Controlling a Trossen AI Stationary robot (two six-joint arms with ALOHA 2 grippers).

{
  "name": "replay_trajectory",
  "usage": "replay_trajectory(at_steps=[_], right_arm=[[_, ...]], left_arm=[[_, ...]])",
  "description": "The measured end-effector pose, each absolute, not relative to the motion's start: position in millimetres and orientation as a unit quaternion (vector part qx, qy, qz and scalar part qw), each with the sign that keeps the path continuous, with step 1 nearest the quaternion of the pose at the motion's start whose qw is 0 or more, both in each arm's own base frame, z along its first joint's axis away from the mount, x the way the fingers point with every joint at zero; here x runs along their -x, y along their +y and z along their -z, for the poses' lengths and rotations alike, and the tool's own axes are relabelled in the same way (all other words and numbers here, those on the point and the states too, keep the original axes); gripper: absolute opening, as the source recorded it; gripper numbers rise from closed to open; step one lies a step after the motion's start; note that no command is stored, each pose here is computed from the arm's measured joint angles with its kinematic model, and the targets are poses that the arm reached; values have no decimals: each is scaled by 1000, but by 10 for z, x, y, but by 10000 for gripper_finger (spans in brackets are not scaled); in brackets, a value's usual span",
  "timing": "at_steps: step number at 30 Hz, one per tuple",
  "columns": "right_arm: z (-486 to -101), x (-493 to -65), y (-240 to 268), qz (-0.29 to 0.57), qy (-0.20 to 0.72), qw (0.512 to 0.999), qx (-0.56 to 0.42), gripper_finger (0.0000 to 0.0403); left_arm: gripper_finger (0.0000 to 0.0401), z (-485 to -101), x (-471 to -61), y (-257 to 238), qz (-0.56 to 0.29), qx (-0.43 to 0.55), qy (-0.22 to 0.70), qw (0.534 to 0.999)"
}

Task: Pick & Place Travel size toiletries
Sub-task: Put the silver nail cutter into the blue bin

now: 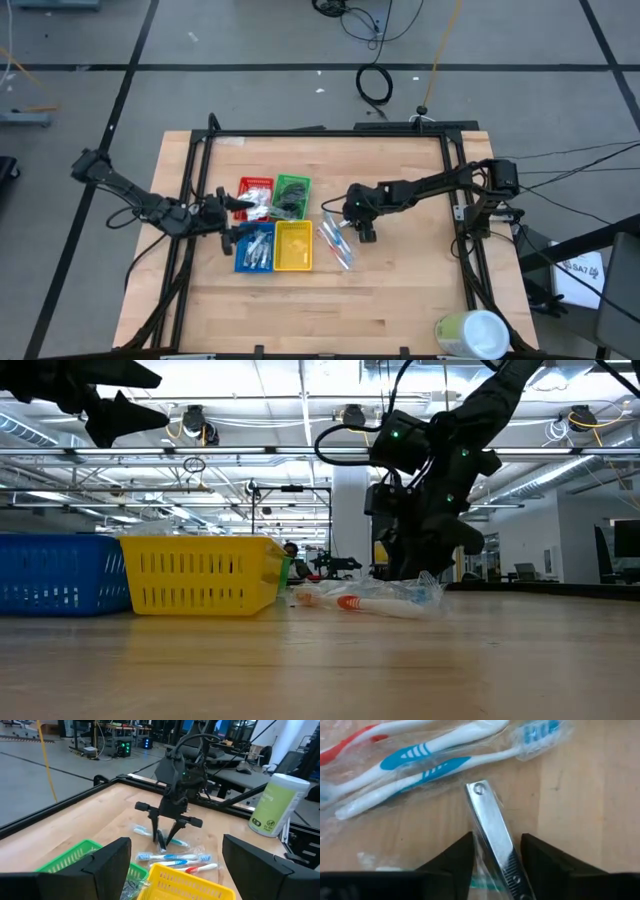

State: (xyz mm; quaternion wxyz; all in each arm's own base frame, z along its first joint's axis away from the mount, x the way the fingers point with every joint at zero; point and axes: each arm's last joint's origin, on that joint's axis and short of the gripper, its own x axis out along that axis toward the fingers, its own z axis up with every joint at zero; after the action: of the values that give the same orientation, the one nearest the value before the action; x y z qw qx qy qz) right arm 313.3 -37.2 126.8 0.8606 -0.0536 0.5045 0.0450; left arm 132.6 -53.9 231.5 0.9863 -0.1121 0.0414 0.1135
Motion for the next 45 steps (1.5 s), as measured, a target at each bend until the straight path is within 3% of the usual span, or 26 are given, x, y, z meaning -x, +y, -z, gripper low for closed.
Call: replay_trajectory(at_steps=[7,15,19,26,36,45], right_arm=[[-1356,-3116,-360,-51,490,867,74,40],[-1889,-3098,-304,-3,384,913,137,40],[-2171,-3173,-238,5,257,954,153,40],[-2274,-3211,-161,29,40,986,159,40],[-2294,-3107,-27,22,-54,989,136,40],[-2320,-3103,81,8,-69,985,160,40]], left_arm=[[308,-2313,-1340,-505,-126,114,40,985],[308,-2243,-1438,-455,-159,104,58,980],[308,-2190,-1570,-422,-186,91,62,976],[308,-2126,-1864,-389,-197,38,41,979],[308,-2103,-2253,-310,-130,-41,-55,989],[308,-2227,-2673,-260,-99,-57,-81,990]])
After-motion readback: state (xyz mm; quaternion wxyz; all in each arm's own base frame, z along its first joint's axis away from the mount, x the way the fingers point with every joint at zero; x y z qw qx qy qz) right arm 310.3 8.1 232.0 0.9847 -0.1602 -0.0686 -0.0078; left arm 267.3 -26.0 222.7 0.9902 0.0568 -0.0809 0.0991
